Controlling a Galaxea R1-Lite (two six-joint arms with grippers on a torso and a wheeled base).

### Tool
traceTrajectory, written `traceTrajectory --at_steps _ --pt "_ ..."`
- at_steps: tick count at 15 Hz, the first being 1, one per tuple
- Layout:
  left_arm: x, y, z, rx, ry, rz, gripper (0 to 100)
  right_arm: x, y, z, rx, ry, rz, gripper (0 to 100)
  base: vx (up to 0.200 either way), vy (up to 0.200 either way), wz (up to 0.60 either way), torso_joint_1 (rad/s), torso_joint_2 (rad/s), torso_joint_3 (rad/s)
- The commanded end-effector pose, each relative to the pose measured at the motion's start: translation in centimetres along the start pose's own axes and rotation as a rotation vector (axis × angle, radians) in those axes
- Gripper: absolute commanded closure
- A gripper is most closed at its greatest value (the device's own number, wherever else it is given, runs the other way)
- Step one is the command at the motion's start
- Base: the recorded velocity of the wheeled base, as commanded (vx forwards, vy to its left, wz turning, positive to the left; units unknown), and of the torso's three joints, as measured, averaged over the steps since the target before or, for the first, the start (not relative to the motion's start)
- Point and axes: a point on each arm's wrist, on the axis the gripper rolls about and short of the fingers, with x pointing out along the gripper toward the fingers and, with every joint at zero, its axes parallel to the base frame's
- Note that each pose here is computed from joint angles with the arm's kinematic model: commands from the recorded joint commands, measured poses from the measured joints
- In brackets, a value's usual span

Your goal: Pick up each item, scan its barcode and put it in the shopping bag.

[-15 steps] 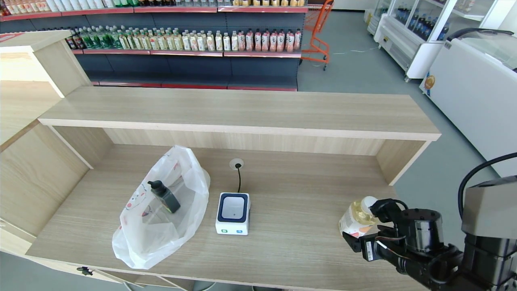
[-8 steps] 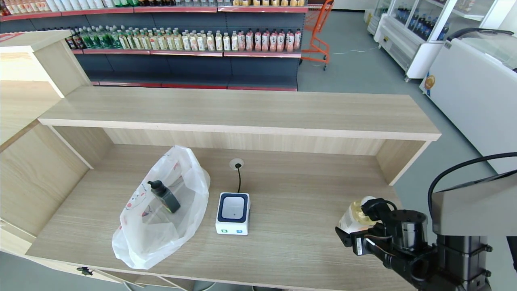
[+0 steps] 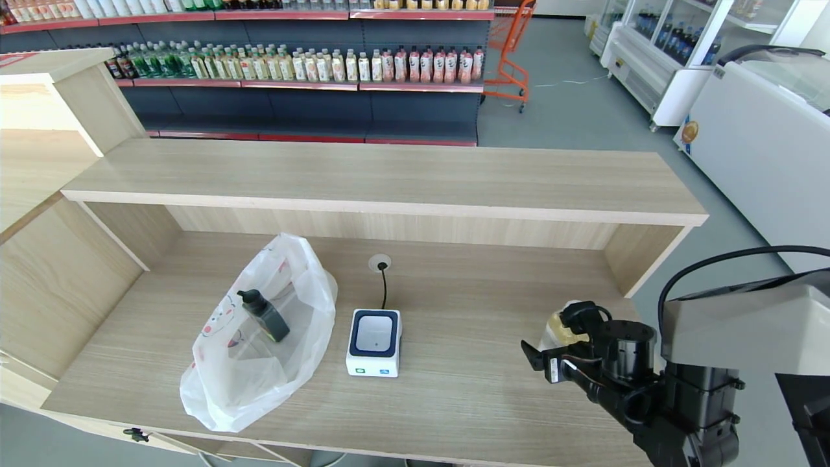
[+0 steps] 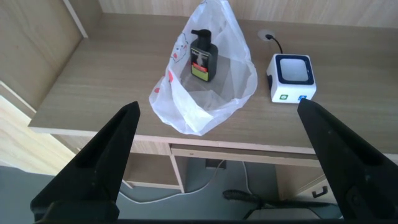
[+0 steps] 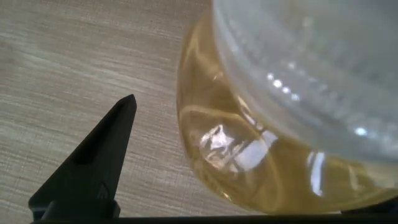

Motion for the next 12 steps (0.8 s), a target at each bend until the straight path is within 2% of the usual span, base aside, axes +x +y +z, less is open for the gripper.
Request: traceTrajectory --at_steps 1,6,7,12 --pt "0.0 0.0 0.0 0.0 -0.001 0.0 0 0.71 0.02 0.31 -0.002 -0.025 0.0 0 0.0 0.0 0.0 0.0 0.0 0.0" --pt "0.0 0.0 0.0 0.0 -0.001 0.0 0 1.05 0.09 0.76 -0.023 -0.049 0.011 0 0.0 0.0 0.0 0.0 0.0 0.0" --pt "0.0 0.0 0.0 0.0 -0.001 0.0 0 1.02 0.1 0.86 -0.025 -0.052 0.021 100 0.0 0.0 0.0 0.0 0.0 0.0" --pt "0.0 0.0 0.0 0.0 -0.001 0.0 0 0.75 0.02 0.75 -0.058 -0.044 0.02 100 0.0 0.0 0.0 0.0 0.0 0.0"
